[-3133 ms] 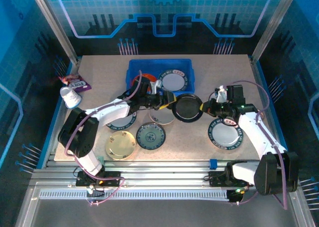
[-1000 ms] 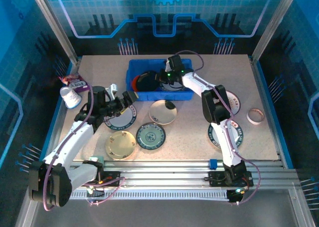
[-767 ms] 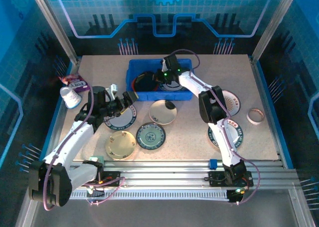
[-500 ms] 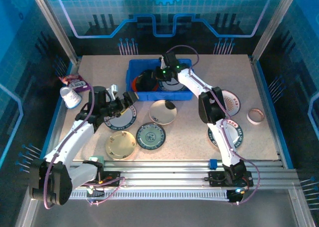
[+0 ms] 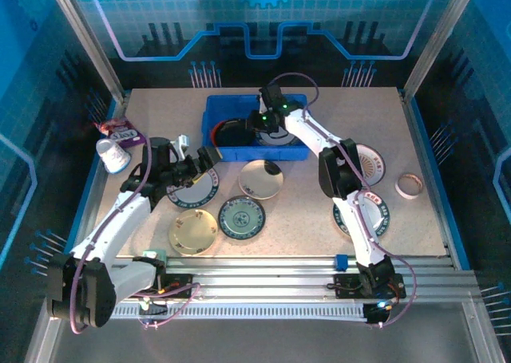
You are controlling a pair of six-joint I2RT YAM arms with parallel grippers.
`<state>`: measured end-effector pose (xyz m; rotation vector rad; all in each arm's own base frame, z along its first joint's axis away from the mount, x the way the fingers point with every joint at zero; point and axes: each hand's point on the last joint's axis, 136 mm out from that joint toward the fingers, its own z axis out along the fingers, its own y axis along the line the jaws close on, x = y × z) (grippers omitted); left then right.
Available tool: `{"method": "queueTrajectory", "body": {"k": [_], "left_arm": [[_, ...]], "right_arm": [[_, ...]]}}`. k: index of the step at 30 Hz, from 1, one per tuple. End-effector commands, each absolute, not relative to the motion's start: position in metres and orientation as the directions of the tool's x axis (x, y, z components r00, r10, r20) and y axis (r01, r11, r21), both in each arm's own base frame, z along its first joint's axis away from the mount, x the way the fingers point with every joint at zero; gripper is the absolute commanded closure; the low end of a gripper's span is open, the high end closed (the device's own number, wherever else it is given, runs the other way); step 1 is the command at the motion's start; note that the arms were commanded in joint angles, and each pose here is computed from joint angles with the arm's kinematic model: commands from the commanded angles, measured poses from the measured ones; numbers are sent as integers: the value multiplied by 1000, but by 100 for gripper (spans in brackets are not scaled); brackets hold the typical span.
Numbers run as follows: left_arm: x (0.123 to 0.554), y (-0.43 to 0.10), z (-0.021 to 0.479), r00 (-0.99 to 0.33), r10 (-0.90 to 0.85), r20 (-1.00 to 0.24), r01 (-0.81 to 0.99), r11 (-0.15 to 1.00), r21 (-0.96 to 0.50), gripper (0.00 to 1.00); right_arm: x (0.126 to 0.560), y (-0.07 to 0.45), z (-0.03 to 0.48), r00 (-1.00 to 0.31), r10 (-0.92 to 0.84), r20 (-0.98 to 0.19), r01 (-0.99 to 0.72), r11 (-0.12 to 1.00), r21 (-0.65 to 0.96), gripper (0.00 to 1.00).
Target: Place the plates into the plastic bin on the countertop
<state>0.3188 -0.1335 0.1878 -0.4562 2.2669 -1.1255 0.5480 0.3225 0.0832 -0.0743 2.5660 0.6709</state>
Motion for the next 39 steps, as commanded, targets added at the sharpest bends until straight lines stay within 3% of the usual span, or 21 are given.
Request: {"method": "queueTrajectory", "body": {"k": [1, 13, 23, 32, 39], "left_arm": [[323, -129, 199, -770, -519, -370, -28, 607, -794, 1], [324, -129, 200, -765, -514, -387, -22, 623, -782, 1], [324, -134, 197, -774, -477, -416, -16, 672, -741, 1], [324, -141, 191, -790, -427, -440, -6, 723, -691, 1], [321, -138, 173, -810, -386, -442, -41, 788, -615, 1]], "right_arm": [[540, 324, 125, -852, 45, -522, -215, 879, 426, 66], [533, 309, 140, -840, 52, -540, -212, 884, 415, 60], [518, 294, 189, -798, 77, -598, -236, 873, 427, 53], [476, 280, 233, -745, 109, -658, -294, 831, 471, 54], [409, 280, 236, -745, 90, -661, -384, 753, 535, 54]]}}
